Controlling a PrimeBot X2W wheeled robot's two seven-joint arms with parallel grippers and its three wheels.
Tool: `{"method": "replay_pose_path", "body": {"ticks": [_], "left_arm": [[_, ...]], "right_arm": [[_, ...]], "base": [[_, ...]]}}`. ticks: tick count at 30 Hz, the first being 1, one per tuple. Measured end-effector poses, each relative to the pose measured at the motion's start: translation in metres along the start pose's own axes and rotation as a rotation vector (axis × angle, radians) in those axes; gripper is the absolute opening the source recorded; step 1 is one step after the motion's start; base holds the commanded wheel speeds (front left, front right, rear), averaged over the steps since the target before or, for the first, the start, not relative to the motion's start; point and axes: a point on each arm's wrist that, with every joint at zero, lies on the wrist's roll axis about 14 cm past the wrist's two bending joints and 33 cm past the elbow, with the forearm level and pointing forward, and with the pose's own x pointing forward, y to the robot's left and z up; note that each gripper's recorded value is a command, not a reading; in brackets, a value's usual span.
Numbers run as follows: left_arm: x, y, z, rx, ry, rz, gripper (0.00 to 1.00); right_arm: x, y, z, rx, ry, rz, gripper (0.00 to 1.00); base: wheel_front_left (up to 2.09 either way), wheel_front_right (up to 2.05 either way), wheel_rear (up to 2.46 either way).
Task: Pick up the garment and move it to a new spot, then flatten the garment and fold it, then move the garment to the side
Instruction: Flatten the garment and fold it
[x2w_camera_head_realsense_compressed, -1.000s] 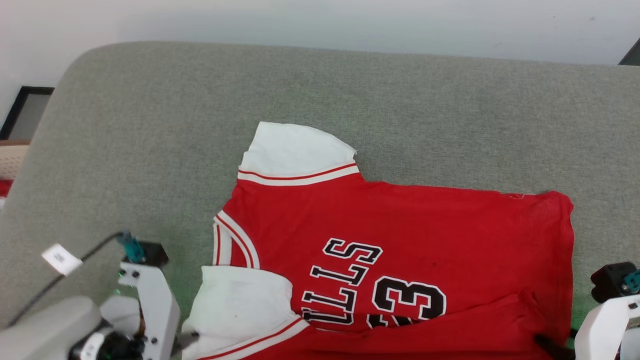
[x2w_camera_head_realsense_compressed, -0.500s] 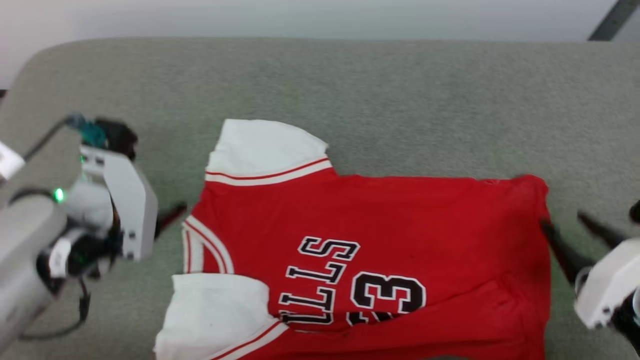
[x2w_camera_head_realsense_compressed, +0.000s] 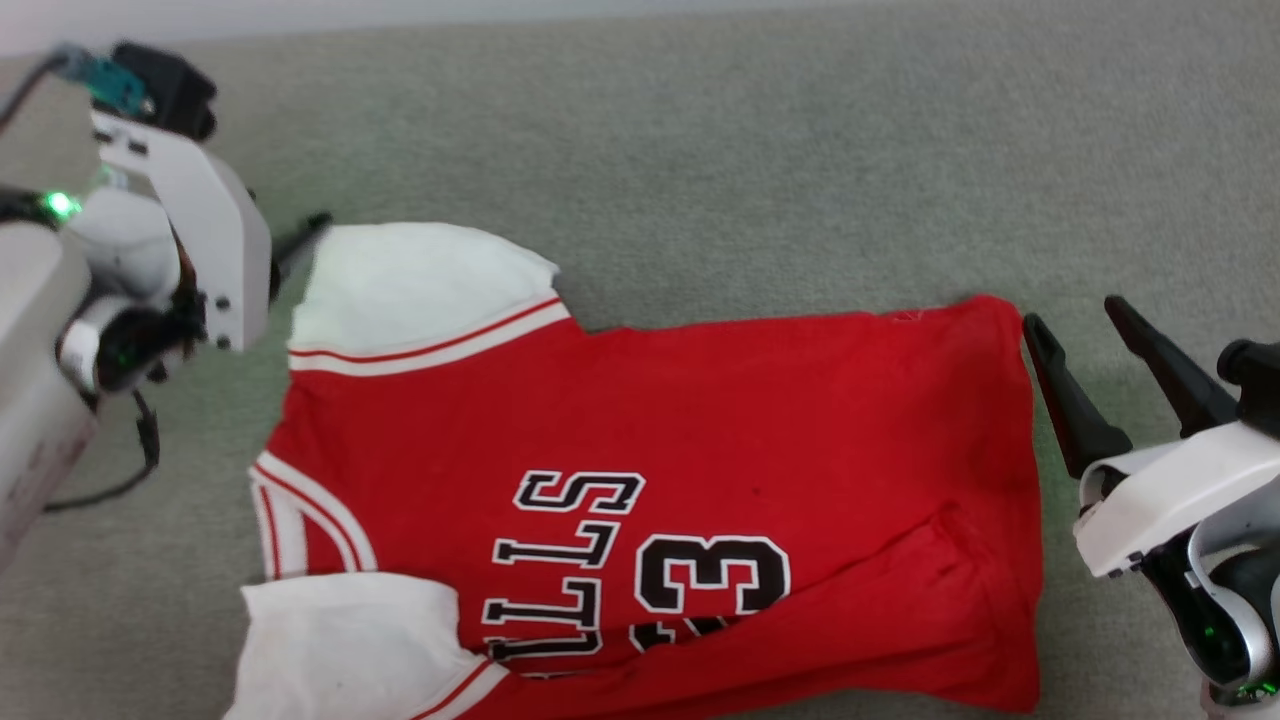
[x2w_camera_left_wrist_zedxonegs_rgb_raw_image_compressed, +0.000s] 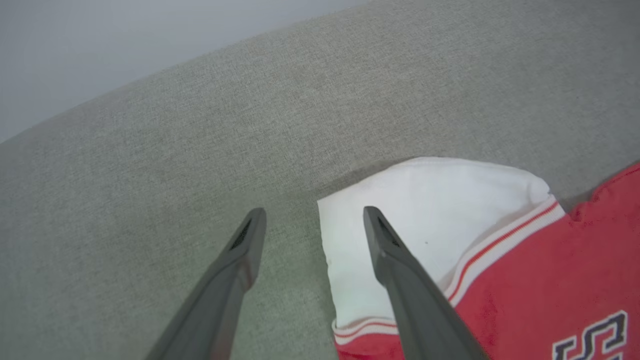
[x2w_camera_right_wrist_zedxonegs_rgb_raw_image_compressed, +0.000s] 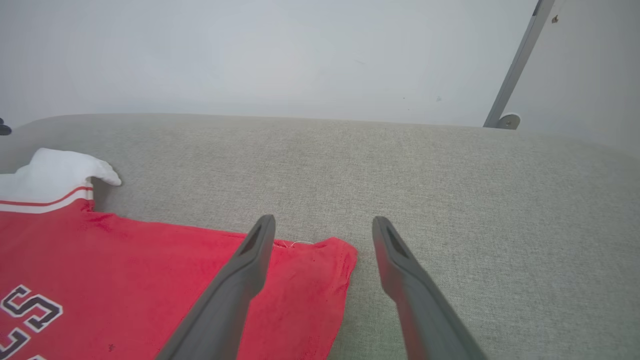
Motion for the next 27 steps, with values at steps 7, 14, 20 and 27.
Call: {"method": "replay_pose_path", "body": {"ticks": [7,14,20,27], "left_arm": [[0.039,-0.002,-0.021,-0.039,0.124,-0.022,1.0],[0.055,0.0,-0.038,-0.062,0.24,-0.019,1.0],[0.059,-0.002,-0.049,-0.101,0.288,-0.016,0.98],[0.057,-0.012,-0.056,-0.133,0.333,-0.036,0.0]], "right_arm": [[0.005,-0.014,-0.011,0.0,0.012,-0.034,1.0],[0.006,-0.023,-0.021,0.004,0.039,-0.06,1.0],[0.007,-0.022,-0.03,0.009,0.093,-0.051,1.0],[0.008,-0.012,-0.04,0.026,0.211,-0.014,1.0]], "base": [[0.0,0.0,0.0],[0.0,0.0,0.0],[0.0,0.0,0.0],[0.0,0.0,0.0]]}}
